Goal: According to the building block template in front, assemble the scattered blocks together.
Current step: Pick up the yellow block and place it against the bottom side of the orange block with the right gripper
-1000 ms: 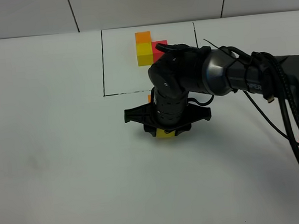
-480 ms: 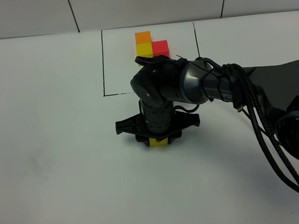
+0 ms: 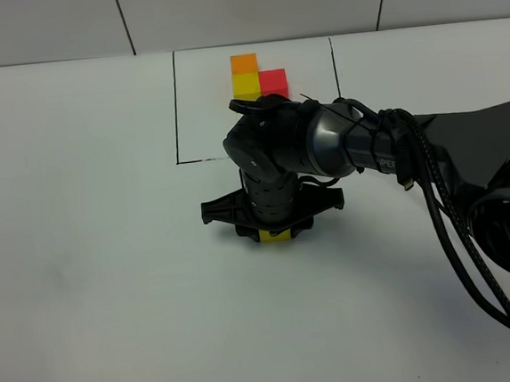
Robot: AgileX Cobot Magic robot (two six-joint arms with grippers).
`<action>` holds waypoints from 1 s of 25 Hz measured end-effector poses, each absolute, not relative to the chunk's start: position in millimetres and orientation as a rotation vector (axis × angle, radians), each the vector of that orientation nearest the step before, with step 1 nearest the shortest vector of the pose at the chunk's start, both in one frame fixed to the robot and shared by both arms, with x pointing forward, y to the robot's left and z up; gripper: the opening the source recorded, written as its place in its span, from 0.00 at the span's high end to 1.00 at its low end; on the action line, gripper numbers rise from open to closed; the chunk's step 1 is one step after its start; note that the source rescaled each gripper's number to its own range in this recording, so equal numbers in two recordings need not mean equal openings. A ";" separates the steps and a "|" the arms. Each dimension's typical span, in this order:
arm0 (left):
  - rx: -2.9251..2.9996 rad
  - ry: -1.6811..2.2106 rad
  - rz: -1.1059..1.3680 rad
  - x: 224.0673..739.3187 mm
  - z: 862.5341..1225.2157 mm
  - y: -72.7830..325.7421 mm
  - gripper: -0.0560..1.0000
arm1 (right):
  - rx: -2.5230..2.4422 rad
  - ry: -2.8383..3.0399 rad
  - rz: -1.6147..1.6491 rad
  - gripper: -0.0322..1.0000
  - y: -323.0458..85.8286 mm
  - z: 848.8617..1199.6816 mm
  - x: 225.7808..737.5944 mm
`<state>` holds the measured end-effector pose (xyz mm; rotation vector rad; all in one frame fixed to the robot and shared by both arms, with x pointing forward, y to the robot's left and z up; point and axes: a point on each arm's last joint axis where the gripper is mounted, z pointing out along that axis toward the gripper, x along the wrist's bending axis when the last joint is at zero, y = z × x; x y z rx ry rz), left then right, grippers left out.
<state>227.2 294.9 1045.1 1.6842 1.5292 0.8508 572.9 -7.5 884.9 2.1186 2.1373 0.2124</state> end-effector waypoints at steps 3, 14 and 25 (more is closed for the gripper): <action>1.684 1.529 0.851 227.2 1045.1 294.9 0.22 | 2.121 2.133 0.215 0.97 -7.8 884.9 573.4; 1.684 1.529 0.851 227.2 1045.1 294.9 0.22 | 2.106 2.125 0.245 0.97 -10.1 885.4 578.1; 1.684 1.529 0.851 227.2 1045.1 294.9 0.22 | 2.091 2.127 0.276 0.97 -9.1 885.4 579.8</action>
